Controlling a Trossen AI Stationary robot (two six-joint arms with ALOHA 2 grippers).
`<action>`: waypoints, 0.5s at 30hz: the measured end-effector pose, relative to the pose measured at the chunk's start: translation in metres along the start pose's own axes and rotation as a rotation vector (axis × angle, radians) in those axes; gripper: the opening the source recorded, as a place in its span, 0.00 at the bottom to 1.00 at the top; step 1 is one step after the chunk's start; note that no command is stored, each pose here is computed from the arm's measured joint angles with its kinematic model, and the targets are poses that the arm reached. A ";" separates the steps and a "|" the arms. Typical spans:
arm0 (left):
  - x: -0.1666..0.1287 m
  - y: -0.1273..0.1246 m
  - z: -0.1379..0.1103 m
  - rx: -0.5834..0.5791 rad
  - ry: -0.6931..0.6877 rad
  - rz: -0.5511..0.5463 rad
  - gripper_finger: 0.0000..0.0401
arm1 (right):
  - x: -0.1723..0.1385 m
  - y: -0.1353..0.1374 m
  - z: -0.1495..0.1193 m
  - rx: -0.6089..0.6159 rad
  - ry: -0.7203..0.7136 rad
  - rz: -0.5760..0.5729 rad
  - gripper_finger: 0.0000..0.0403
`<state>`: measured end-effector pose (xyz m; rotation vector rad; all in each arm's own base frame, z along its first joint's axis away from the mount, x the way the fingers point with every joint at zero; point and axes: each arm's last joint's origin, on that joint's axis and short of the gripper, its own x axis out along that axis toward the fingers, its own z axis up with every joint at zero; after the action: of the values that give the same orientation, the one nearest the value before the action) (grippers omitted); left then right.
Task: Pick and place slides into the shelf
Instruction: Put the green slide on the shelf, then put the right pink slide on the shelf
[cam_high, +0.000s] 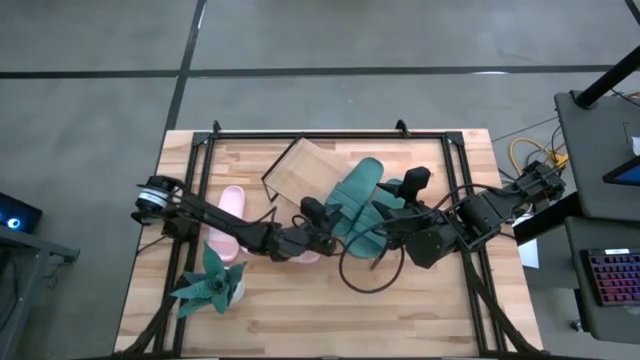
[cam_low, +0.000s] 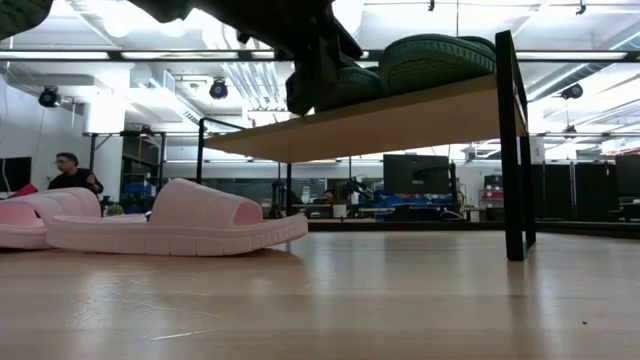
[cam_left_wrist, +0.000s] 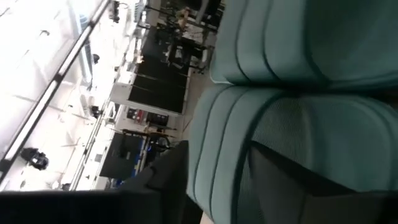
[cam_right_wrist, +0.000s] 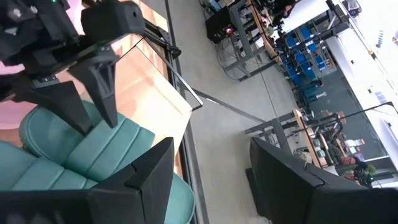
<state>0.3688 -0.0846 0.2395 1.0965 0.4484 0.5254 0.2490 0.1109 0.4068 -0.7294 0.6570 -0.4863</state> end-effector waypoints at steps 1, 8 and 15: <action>-0.002 0.002 0.000 0.013 0.003 -0.011 0.39 | 0.000 0.000 0.000 0.000 0.000 0.000 0.50; -0.017 0.018 -0.002 -0.019 -0.038 -0.105 0.45 | 0.000 0.000 0.000 0.000 0.000 0.000 0.50; -0.045 0.041 0.005 -0.122 -0.085 -0.107 0.45 | 0.000 0.000 0.000 0.026 0.000 -0.002 0.50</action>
<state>0.3294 -0.1007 0.2827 0.9683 0.3926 0.4052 0.2489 0.1109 0.4068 -0.7053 0.6489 -0.4964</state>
